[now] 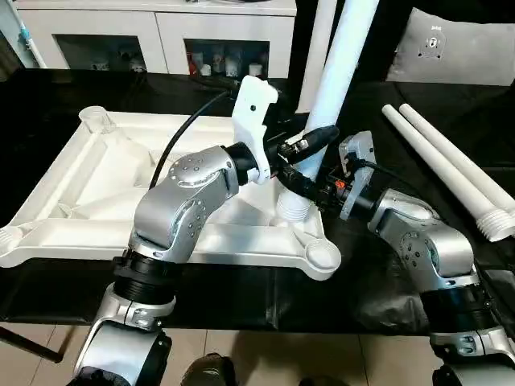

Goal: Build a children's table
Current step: Insert table leg to table base

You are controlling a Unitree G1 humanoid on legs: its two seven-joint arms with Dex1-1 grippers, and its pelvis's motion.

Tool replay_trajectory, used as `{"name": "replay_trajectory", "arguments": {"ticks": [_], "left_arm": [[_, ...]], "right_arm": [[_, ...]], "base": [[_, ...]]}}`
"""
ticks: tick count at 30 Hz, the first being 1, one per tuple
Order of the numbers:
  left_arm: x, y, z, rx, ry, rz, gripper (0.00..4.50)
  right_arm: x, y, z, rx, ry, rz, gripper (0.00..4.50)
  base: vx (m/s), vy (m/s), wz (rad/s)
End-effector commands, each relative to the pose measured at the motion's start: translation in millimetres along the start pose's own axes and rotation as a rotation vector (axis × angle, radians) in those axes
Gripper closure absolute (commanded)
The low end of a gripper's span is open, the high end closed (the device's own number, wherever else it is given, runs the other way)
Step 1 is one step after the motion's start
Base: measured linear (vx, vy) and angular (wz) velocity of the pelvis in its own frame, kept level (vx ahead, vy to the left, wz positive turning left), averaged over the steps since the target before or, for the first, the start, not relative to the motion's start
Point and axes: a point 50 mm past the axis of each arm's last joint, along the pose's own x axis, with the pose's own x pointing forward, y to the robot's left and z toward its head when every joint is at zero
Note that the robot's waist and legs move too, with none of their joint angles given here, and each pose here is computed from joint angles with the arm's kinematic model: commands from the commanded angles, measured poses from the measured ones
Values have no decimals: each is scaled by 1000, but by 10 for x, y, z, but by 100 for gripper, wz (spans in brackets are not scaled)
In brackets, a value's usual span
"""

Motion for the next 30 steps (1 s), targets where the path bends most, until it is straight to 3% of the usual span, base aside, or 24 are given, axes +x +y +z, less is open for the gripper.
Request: {"name": "replay_trajectory", "arguments": {"ticks": [1, 8, 9, 13, 15, 24, 25, 30], "left_arm": [[13, -22, 85, 38, -22, -15, 268], [13, -20, 86, 38, -21, -16, 268], [13, -20, 86, 38, -21, -17, 268], [12, -20, 85, 35, -21, -17, 268], [12, -13, 91, 36, -22, -14, 268], [14, -18, 107, 5, -30, -11, 268], [13, -24, 109, -12, -31, -16, 212], [-2, -109, 152, -57, -62, -85, 176]], "right_arm": [[-12, 5, 16, -18, 5, -4, 176], [-15, 6, 6, -11, 13, -3, 174], [-13, 8, 9, -11, 10, -1, 204], [-7, 4, 5, -7, 10, 1, 217], [-10, 13, -2, -7, 15, 10, 249], [-21, 18, -9, 41, 4, 8, 261], [-22, 7, -7, 46, 4, -6, 262], [24, -23, 53, 37, -45, -68, 262]], "base": [[0, 0, 0], [0, 0, 0], [0, 0, 0], [0, 0, 0], [0, 0, 0], [0, 0, 0], [0, 0, 0], [0, 0, 0]]}}
